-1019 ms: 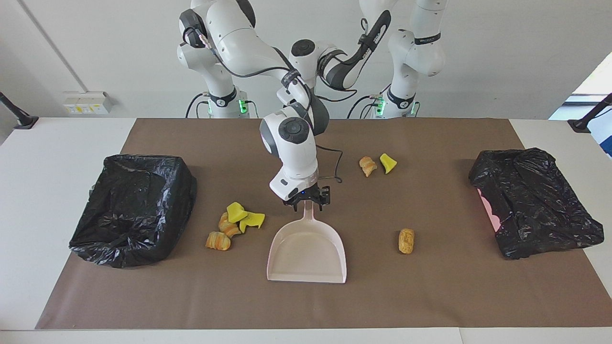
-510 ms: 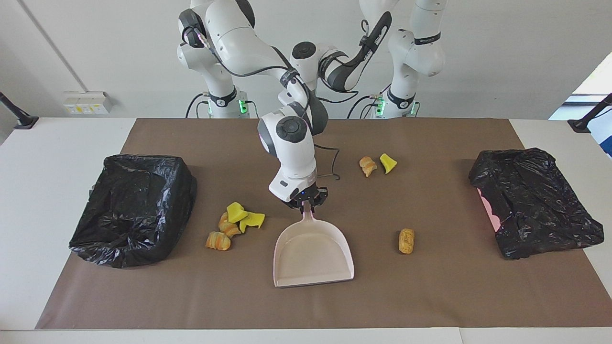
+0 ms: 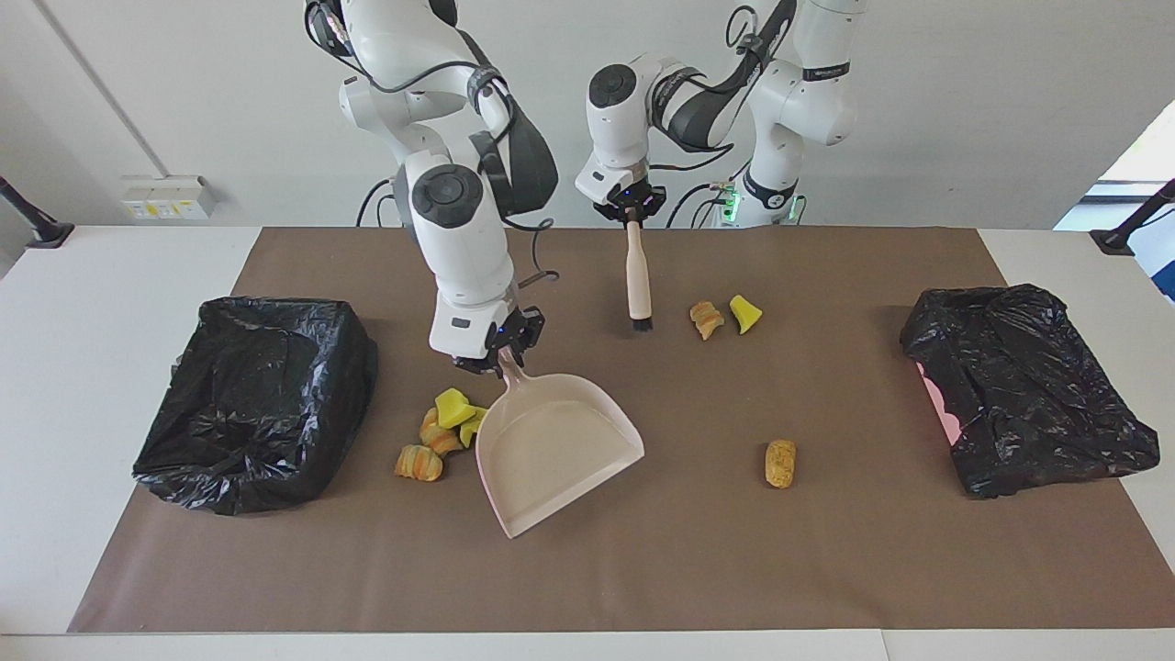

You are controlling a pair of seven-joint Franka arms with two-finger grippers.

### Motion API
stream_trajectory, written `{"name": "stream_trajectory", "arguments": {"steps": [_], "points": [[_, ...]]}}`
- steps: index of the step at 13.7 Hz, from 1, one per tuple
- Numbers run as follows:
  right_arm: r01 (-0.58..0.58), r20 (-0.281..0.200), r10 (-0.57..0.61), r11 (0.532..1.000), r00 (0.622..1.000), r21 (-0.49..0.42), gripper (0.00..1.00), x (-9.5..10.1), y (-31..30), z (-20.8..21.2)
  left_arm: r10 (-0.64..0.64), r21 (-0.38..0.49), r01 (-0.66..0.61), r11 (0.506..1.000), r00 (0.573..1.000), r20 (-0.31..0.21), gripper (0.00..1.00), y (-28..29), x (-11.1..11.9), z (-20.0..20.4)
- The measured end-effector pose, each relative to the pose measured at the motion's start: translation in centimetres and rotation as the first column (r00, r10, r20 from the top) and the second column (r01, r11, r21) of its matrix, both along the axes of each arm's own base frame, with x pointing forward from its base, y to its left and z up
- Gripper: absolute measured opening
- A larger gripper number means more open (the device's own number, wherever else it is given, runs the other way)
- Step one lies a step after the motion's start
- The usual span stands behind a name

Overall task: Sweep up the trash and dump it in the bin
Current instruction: 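Grasp the dustpan with the right gripper while the left gripper grasps the brush, then set the dustpan by the near pile while the left gripper sweeps it in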

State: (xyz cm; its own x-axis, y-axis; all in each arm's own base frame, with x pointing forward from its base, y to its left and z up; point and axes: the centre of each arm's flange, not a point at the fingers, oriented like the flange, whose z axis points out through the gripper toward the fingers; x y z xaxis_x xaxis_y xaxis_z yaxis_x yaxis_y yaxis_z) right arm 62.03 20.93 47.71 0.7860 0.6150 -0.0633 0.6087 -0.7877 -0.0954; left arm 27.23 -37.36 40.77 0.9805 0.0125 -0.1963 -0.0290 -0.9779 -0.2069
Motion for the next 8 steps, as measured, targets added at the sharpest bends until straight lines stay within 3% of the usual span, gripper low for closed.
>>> {"name": "stream_trajectory", "arguments": {"steps": [3, 8], "points": [[-0.258, -0.080, 0.259, 0.966, 0.963, 0.022, 0.31, -2.1, -1.3, 0.0, 0.128, 0.085, -0.127, 0.988, 0.992, -0.001, 0.26, 3.1, 0.5, 1.1], [-0.481, -0.030, 0.482, 0.876, 0.876, 0.040, 0.31, -4.1, -0.1, -4.0, 0.271, 0.182, -0.265, 0.947, 0.963, -0.006, 0.26, 8.6, 0.0, -1.9]]}}
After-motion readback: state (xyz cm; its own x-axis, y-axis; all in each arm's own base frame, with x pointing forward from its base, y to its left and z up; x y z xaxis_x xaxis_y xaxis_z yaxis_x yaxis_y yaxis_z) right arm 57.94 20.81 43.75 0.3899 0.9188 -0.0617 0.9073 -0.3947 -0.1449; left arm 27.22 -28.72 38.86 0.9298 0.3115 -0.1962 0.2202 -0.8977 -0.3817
